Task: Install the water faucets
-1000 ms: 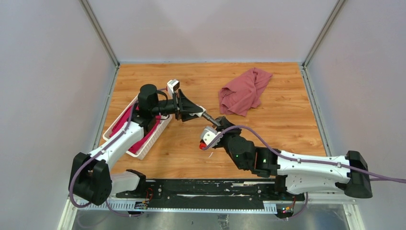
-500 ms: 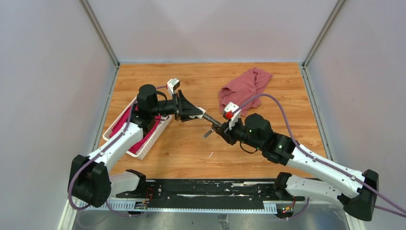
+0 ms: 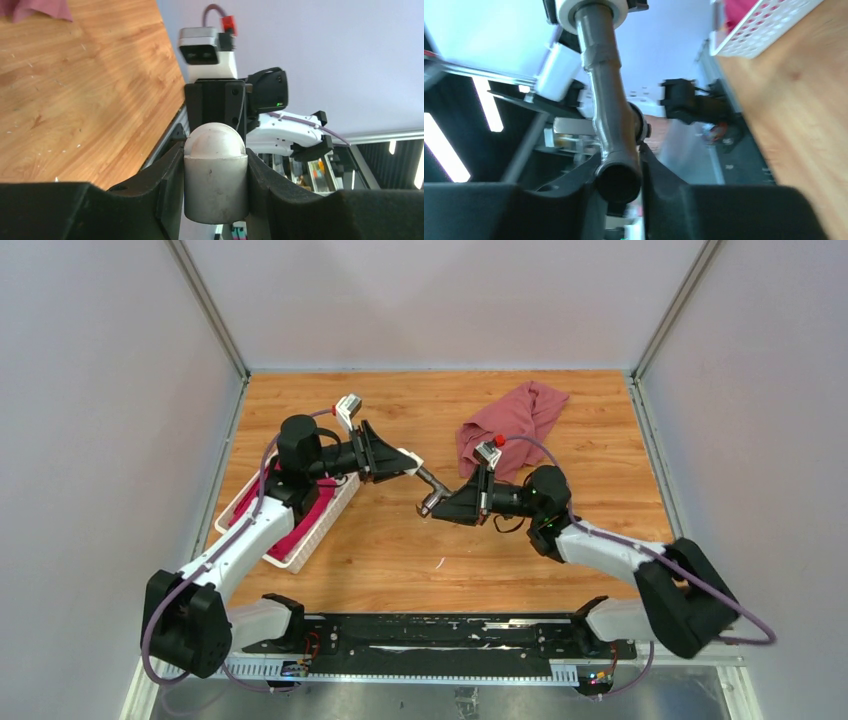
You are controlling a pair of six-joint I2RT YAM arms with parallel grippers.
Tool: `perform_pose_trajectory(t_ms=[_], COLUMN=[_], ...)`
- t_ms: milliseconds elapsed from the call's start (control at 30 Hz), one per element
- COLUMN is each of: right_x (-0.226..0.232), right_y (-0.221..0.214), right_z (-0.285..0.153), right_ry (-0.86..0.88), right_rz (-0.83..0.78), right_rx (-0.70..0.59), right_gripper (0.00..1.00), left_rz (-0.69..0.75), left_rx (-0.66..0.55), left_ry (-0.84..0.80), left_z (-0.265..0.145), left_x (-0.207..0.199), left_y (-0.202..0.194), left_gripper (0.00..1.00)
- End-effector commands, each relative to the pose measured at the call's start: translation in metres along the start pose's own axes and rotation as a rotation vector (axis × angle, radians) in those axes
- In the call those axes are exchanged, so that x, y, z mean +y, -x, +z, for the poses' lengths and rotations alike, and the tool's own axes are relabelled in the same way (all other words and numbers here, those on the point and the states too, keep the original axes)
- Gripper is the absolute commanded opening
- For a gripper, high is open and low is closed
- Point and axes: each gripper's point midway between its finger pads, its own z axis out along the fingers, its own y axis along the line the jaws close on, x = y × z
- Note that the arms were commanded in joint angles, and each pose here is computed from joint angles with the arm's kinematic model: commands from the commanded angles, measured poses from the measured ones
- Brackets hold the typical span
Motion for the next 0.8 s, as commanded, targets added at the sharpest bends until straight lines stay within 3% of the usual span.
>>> perform_pose_trajectory(t_ms=[0,100,200,267,300,400,500,667,767], right_x=[0.084,0.049,0.016,-0.004,-0.027,-0.026,-0.015,0.015,0.024], right_y=[0.024,0.013,0.007,0.007,0.003,0.013,0.015,0.024,0.020], right_z=[-0.017,-0.014,-0.020,-0.032,-0.050,-0.081,-0.101,-0.123,-0.118], right_ry=[0.376,0.221,0.025,-0.179,-0.371,-0.547,-0.616,-0.828,-0.933], right_rz=[0.112,0.079,0.008,-0.125,-0.198,-0.392,-0.570,-1.054,-1.336], right_rx=[-0.013,0.003,-0.006,-0.019,-0.021,-0.068,-0.078,-0.032,0.062], right_gripper=[0.41,0.66,0.76,0.86,0.93,0.97,0.99,0.99,0.99], left_rz=[0.038,0.030,0.018,0.015,0.008,0.000,-0.017,-0.083,-0.129], left_rx=[0.136,0.131,0.127,0.127,0.126,0.125,0.117,0.089,0.079], left_ry=[-0.087,-0.084,-0.083,-0.083,-0.081,-0.079,-0.074,-0.054,-0.040], left_z=[-0.007,-0.007,-0.007,-0.007,-0.006,-0.006,-0.004,-0.001,0.002], left_x=[-0.026,-0.025,-0.026,-0.027,-0.026,-0.026,-0.026,-0.023,-0.019], left_y=[-0.030,-0.028,-0.028,-0.028,-0.027,-0.026,-0.024,-0.017,-0.014], left_gripper=[0.00,0.00,0.00,0.00,0.00,0.00,0.00,0.00,0.00])
